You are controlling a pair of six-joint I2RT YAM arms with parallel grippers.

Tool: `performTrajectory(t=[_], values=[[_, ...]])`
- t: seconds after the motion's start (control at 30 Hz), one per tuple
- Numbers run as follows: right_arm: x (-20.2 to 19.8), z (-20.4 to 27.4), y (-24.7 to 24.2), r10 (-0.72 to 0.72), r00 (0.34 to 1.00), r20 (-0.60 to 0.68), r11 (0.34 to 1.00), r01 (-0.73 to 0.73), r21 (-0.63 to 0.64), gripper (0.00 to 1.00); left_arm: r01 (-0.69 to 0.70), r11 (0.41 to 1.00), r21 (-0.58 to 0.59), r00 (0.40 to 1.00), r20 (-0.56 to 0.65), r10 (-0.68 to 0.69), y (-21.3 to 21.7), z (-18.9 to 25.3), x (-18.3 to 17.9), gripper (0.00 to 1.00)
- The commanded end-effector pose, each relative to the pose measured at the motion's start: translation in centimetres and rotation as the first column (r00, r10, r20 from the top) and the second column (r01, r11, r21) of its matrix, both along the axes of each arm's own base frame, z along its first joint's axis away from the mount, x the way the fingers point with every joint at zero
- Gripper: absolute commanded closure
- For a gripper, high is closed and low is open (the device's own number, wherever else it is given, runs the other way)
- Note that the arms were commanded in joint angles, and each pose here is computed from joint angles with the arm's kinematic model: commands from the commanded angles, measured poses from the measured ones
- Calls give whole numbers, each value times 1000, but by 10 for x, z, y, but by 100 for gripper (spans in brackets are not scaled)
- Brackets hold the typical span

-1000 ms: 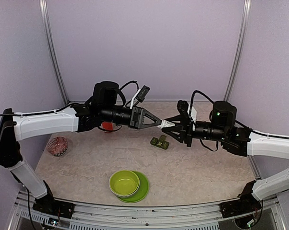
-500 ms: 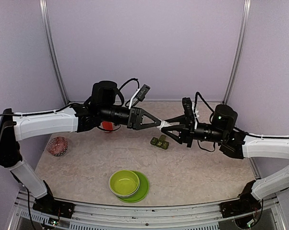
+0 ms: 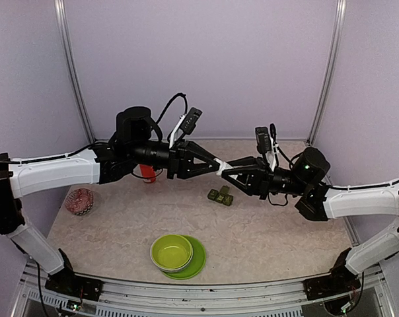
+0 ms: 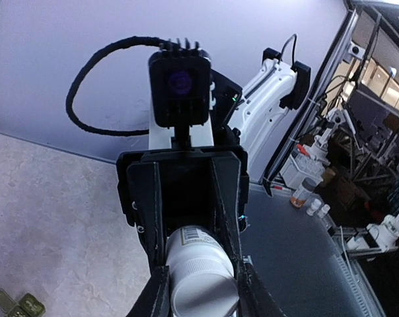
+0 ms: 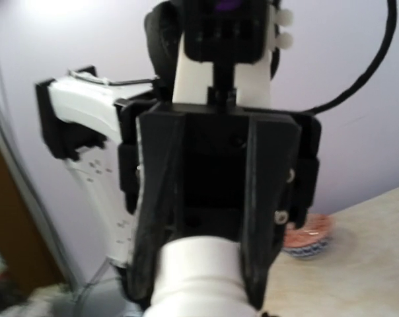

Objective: Sort the pills into containers
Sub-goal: Screw the lid of the pill bottle onto the pill bottle.

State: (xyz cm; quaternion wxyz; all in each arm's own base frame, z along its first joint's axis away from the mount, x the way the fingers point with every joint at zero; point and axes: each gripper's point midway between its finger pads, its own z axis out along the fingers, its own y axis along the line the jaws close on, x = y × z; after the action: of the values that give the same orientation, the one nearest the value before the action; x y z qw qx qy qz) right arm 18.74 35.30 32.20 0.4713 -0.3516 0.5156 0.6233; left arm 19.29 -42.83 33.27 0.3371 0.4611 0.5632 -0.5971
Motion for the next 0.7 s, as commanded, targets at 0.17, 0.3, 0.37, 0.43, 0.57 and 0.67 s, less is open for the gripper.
performTrajectory(t=[0.17, 0.3, 0.37, 0.43, 0.57, 0.67], values=[[-4, -1, 15, 199, 921, -336, 979, -170, 112, 88, 336, 942, 16, 915, 230, -330, -10, -11, -91, 100], [-5, 1, 13, 244, 887, -393, 968, -197, 157, 88, 377, 926, 7, 889, 280, -363, -5, -9, -100, 100], [-4, 1, 12, 260, 869, -420, 963, -205, 174, 88, 389, 921, 9, 875, 309, -372, -4, -7, -104, 100], [-4, 2, 10, 273, 856, -439, 959, -206, 195, 88, 384, 923, 9, 869, 334, -365, -2, -6, -105, 100], [-3, 1, 9, 274, 851, -448, 958, -203, 201, 88, 332, 943, 9, 885, 343, -315, -1, -3, -97, 75], [0, -2, 12, 236, 872, -428, 970, -185, 158, 88, 265, 964, -15, 920, 302, -248, 0, 3, -84, 52]])
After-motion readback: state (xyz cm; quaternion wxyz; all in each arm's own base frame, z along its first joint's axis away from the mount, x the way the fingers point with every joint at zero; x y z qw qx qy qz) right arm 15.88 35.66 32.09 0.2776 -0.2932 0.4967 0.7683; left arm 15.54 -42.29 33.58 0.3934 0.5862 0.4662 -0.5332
